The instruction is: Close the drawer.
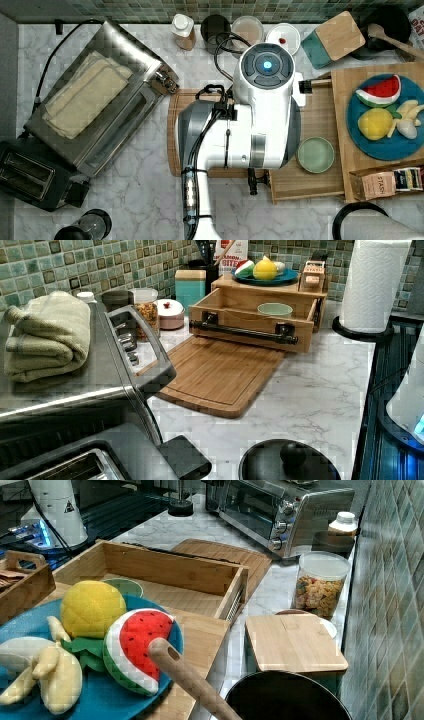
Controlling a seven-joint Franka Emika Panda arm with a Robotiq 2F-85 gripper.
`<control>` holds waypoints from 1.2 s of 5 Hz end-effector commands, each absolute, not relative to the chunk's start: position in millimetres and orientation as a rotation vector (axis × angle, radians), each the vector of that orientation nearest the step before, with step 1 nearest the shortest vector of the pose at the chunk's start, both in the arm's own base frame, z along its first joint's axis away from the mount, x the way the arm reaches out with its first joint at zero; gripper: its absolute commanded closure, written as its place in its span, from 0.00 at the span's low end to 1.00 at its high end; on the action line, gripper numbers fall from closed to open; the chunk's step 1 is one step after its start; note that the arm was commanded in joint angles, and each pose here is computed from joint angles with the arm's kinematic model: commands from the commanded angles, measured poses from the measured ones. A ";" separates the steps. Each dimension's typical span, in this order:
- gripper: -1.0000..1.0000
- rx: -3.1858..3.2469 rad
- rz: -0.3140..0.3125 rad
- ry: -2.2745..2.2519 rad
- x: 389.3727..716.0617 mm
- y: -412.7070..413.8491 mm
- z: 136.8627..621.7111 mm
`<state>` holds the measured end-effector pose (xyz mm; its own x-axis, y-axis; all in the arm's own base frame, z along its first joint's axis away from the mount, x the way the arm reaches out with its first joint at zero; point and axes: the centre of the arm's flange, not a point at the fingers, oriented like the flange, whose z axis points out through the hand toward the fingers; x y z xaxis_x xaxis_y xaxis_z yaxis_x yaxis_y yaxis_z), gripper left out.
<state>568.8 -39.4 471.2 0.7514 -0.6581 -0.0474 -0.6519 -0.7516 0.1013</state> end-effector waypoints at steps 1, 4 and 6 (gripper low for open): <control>1.00 2.859 -0.121 -1.077 568.5 -42.8 471.0; 1.00 3.077 -0.089 -0.498 548.7 30.2 461.4; 1.00 3.191 -0.039 -0.169 528.7 79.8 440.6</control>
<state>551.4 7.8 436.7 0.9634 -0.2656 -0.0353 -0.2656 -0.9641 0.0062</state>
